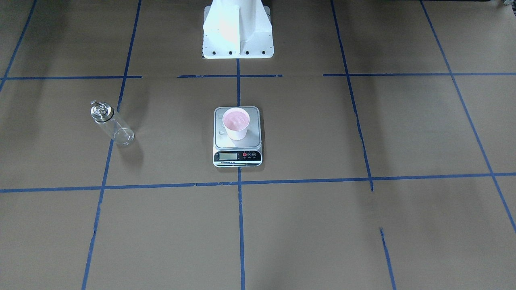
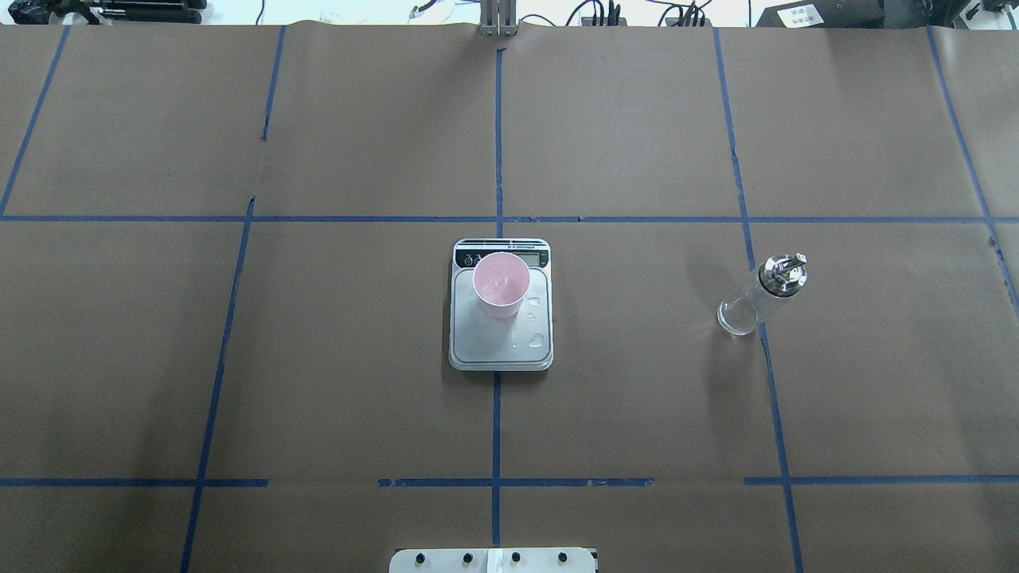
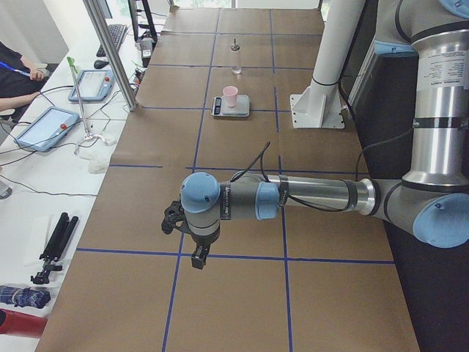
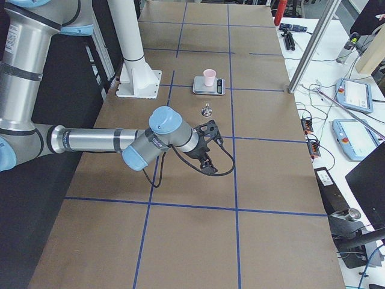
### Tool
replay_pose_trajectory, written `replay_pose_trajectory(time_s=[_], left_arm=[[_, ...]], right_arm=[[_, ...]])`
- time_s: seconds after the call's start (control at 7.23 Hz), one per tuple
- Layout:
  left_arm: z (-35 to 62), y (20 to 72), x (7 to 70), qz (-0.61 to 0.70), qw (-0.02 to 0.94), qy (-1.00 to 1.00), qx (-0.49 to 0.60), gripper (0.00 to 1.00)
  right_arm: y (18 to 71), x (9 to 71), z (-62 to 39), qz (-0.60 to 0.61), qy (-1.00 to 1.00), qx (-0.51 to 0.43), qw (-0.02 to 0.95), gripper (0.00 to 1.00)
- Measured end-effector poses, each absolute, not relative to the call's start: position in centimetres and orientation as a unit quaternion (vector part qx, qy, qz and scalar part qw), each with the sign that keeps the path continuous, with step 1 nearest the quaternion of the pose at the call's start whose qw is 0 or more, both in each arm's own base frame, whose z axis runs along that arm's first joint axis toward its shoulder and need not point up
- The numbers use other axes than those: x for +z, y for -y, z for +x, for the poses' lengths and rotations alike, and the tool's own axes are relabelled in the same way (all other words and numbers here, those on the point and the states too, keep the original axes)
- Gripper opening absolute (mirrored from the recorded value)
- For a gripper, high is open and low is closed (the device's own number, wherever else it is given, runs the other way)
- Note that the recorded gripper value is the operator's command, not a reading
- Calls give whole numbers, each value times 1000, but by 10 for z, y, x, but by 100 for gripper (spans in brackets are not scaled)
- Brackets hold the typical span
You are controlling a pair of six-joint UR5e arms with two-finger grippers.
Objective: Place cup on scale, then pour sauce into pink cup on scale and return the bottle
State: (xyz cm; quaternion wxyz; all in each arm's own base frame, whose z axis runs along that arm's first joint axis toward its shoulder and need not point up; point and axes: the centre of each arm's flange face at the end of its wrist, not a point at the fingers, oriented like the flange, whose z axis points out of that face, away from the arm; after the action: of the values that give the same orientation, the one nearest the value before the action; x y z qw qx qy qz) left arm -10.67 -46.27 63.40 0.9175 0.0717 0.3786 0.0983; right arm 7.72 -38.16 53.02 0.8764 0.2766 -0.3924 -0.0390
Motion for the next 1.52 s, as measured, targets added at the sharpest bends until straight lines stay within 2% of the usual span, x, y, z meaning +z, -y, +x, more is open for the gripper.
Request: replay_pose_trajectory(time_s=[0.28,0.55,0.83,1.11,1.52], left_arm=[[-107,463,634,71,918,-379,98,100],[-107,462,635,70,918,-379,98,100],[-107,462,637,69,918,-379,98,100],[-107,462,637,68,918,-378,98,100],[-106,462,636,67,918,-378,98,100]], right_arm=[[389,540,84,209,378,-28,901,100],[398,582,87,109,293,2,950,100],[396,627,81,39,295,15,955,100],[393,651,75,10,319,22,948,100],[406,639,69,18,355,17,935,100]])
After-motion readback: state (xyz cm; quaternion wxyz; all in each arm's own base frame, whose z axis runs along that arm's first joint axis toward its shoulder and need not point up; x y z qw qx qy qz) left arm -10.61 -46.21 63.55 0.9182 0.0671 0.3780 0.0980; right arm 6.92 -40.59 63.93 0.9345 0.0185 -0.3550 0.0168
